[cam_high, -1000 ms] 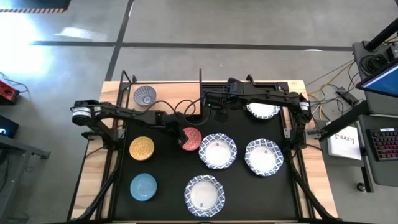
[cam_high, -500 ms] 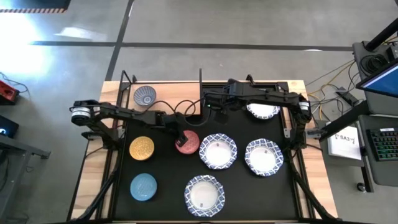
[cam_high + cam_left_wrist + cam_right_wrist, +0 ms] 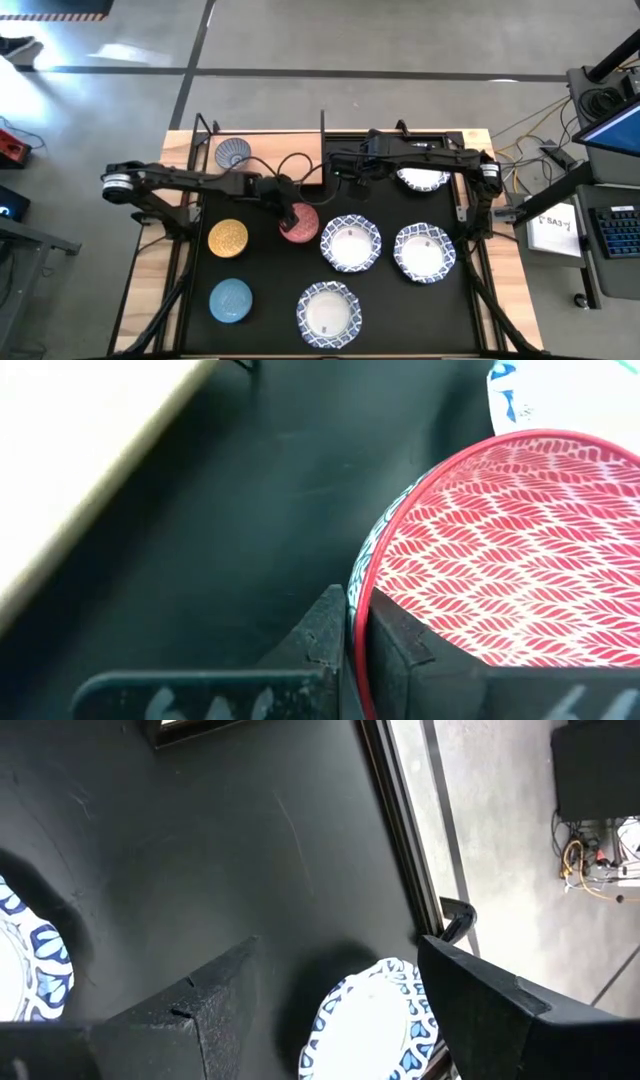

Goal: Place and stack bowls onto a shelf
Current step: Stack the orange bowl on top of the blue bowl on the shelf

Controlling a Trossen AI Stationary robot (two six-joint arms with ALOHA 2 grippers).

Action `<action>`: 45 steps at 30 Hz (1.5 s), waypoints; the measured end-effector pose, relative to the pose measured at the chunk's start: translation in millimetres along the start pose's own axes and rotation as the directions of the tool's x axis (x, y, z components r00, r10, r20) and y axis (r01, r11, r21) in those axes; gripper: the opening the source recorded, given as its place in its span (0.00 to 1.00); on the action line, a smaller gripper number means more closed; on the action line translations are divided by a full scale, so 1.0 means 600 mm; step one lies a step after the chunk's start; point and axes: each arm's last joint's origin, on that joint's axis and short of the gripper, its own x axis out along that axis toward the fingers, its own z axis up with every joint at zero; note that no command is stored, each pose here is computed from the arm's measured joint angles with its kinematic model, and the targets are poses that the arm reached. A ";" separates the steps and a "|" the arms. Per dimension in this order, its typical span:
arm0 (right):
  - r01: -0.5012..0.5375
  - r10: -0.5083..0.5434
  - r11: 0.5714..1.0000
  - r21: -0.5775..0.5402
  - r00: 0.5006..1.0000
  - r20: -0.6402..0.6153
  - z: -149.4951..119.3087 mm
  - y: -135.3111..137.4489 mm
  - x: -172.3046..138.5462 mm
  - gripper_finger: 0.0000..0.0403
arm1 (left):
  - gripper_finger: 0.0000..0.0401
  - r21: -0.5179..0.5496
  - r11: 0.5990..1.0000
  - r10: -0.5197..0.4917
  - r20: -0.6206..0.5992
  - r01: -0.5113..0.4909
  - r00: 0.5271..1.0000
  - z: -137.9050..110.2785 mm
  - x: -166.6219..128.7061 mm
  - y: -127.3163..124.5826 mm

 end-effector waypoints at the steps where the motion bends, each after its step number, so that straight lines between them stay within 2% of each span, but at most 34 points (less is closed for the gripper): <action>1: 0.000 0.000 1.000 0.002 1.000 0.002 0.000 -0.001 -0.001 0.64 | 0.01 0.010 1.000 0.023 0.001 -0.023 1.000 0.003 -0.009 0.001; 7: -0.003 0.003 1.000 0.019 1.000 0.018 -0.004 -0.006 -0.010 0.64 | 0.01 0.035 0.990 0.138 0.017 -0.138 0.990 0.019 -0.074 0.025; 13: -0.005 0.005 1.000 0.023 1.000 0.025 -0.005 -0.009 -0.013 0.64 | 0.01 -0.056 0.965 0.261 0.072 -0.257 0.963 0.025 -0.148 0.082; 16: -0.005 0.004 1.000 0.023 1.000 0.025 -0.005 -0.009 -0.013 0.64 | 0.01 -0.139 0.927 0.363 0.083 -0.350 0.928 0.018 -0.181 0.118; 21: -0.005 0.004 1.000 0.022 1.000 0.026 -0.005 -0.008 -0.013 0.64 | 0.01 -0.274 0.816 0.544 0.067 -0.509 0.837 0.008 -0.214 0.164; 25: -0.006 0.005 1.000 0.017 1.000 0.030 -0.004 -0.008 -0.013 0.64 | 0.01 -0.336 0.750 0.618 0.048 -0.570 0.785 0.010 -0.219 0.190; 29: -0.006 0.005 1.000 0.018 0.999 0.031 -0.004 -0.008 -0.013 0.64 | 0.01 -0.362 0.669 0.689 -0.024 -0.649 0.724 0.009 -0.213 0.215; 33: -0.006 0.005 1.000 0.015 0.999 0.031 -0.004 -0.008 -0.013 0.64 | 0.01 -0.388 0.618 0.716 -0.082 -0.684 0.693 0.011 -0.206 0.239; 40: -0.006 0.005 1.000 0.015 1.000 0.031 -0.004 -0.008 -0.013 0.64 | 0.01 -0.389 0.577 0.731 -0.145 -0.718 0.666 0.011 -0.198 0.267; 45: -0.005 0.004 1.000 0.012 1.000 0.026 -0.005 -0.007 -0.011 0.64 | 0.04 -0.373 0.571 0.732 -0.171 -0.731 0.659 0.012 -0.190 0.274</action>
